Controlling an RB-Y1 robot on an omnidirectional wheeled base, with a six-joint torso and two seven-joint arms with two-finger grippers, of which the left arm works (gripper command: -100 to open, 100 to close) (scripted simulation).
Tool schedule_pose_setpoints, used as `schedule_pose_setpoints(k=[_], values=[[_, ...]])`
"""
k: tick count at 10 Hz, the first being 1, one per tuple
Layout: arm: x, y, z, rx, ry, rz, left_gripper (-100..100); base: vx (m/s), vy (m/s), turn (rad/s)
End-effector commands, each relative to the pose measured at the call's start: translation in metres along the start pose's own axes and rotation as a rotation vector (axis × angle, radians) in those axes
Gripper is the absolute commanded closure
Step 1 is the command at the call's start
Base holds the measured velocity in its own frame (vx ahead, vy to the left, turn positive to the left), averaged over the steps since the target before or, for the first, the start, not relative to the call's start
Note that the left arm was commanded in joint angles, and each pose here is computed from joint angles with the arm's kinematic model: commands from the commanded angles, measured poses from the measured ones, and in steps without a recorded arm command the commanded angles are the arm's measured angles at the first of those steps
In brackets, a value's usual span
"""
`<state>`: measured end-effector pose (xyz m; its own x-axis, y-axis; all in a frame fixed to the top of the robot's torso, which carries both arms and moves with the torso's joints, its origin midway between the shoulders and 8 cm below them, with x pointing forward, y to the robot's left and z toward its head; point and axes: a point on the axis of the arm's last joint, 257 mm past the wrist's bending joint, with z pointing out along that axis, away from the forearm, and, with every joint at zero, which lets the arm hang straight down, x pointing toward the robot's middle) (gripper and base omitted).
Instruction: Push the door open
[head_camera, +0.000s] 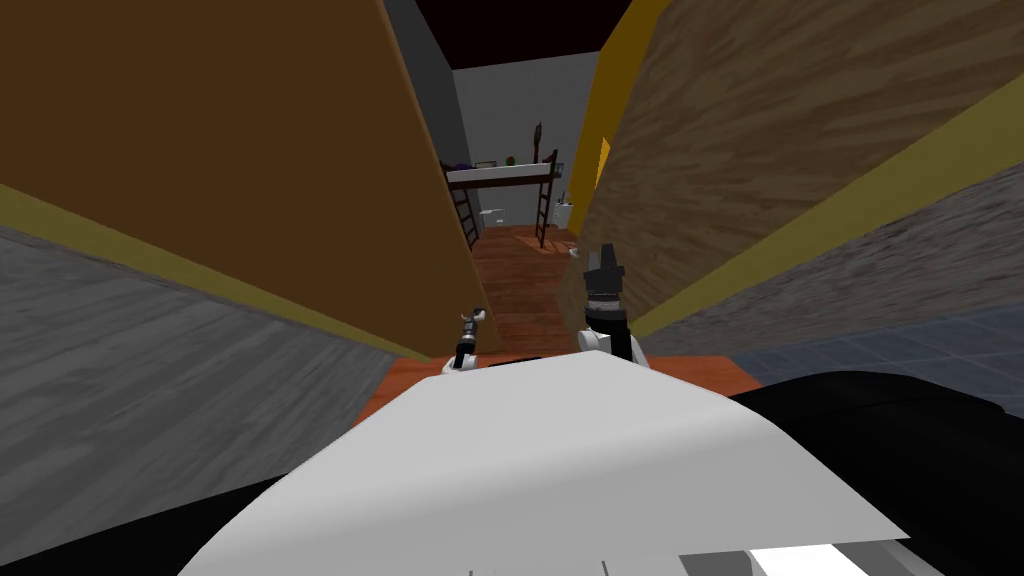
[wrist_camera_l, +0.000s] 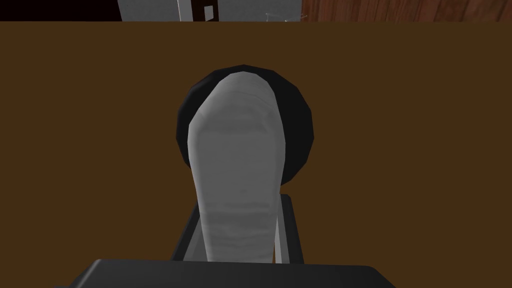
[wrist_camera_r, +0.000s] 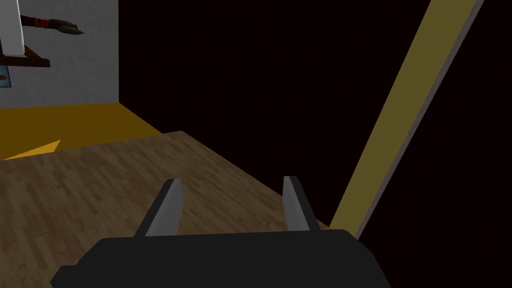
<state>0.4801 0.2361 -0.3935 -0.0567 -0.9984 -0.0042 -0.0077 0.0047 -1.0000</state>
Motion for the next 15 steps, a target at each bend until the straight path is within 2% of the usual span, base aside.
schedule_pose_setpoints(k=[1,4,6,7,15], values=[[-0.017,-0.005,0.0034,0.015,-0.031,0.006,100,0.175,-0.099,0.055],[-0.036,-0.005,0.0016,0.014,-0.077,0.007,100,0.206,-0.085,0.062],[-0.036,-0.005,0.0016,0.014,-0.077,0.007,100,0.084,-0.021,0.007],[-0.049,-0.004,-0.0001,0.013,-0.110,0.006,100,0.132,-0.079,0.079],[-0.094,-0.003,-0.0094,0.010,-0.229,0.001,100,0.191,-0.089,0.066]])
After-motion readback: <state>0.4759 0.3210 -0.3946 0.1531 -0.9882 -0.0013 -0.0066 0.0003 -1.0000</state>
